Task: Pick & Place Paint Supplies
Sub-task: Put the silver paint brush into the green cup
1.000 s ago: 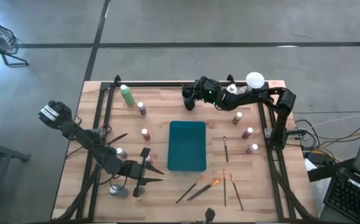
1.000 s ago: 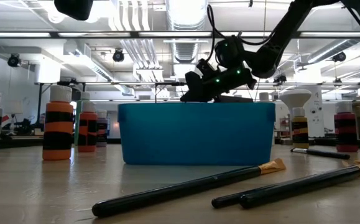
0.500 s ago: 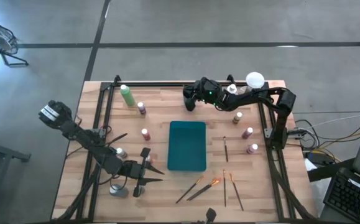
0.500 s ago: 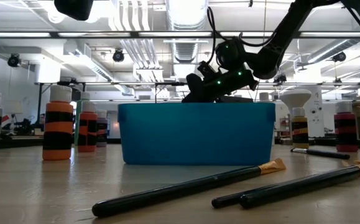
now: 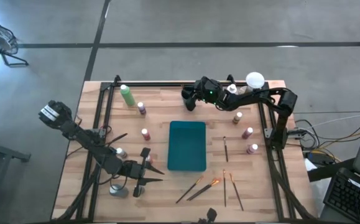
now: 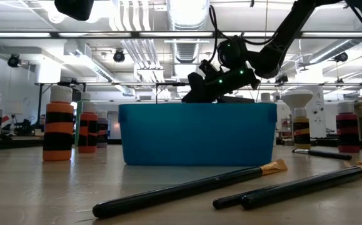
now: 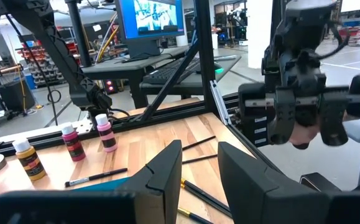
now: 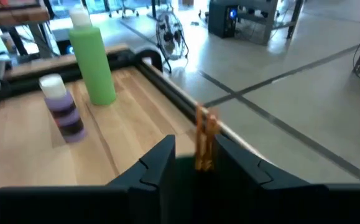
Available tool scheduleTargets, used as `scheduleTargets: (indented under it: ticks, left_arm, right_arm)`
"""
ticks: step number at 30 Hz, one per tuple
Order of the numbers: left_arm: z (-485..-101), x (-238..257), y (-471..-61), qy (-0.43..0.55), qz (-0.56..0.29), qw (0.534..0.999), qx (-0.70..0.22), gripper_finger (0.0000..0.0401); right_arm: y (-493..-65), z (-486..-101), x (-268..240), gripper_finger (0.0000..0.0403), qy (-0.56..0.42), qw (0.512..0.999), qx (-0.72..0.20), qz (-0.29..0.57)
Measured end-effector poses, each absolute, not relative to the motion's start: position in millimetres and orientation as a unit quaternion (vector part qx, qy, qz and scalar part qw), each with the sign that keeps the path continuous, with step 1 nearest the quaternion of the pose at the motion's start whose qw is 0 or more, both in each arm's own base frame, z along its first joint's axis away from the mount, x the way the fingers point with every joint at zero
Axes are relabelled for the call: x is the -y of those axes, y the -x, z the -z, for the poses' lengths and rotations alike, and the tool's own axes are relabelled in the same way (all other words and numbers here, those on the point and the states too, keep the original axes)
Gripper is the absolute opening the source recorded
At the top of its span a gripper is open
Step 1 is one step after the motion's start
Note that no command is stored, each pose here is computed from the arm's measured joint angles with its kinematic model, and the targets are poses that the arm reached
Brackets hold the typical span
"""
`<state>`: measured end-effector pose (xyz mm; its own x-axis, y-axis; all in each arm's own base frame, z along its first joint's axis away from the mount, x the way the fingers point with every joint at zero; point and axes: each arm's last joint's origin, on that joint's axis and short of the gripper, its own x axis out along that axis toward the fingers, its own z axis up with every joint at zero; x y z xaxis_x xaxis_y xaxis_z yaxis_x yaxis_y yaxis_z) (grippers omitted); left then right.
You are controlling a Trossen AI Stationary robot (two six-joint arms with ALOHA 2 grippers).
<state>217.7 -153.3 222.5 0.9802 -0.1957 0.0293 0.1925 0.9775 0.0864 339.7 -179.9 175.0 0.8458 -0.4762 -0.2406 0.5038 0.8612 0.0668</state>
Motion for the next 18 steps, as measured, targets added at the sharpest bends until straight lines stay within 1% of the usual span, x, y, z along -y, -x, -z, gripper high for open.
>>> scheduleTargets:
  ticks: [5,8,12,15,18]
  left_arm:
    - [-222,153,-218,-0.043,0.098,0.994,0.018,0.0110]
    - [-222,153,-218,-0.047,0.098,0.994,0.015,0.0110]
    - [-221,153,-218,-0.050,0.098,0.994,0.011,0.0110]
    - [-220,153,-218,-0.051,0.098,0.994,0.010,0.0110]
    - [-220,153,-218,-0.051,0.098,0.994,0.010,0.0110]
  right_arm:
    - [-334,-197,177,0.0126,-0.053,0.961,-0.090,0.254]
    - [-329,-211,173,0.0134,-0.048,0.962,-0.096,0.250]
    - [-320,-242,161,0.0140,-0.041,0.971,-0.074,0.226]
    - [-310,-269,148,0.0138,-0.040,0.978,-0.048,0.198]
    - [-298,-295,129,0.0122,-0.024,0.983,-0.030,0.177]
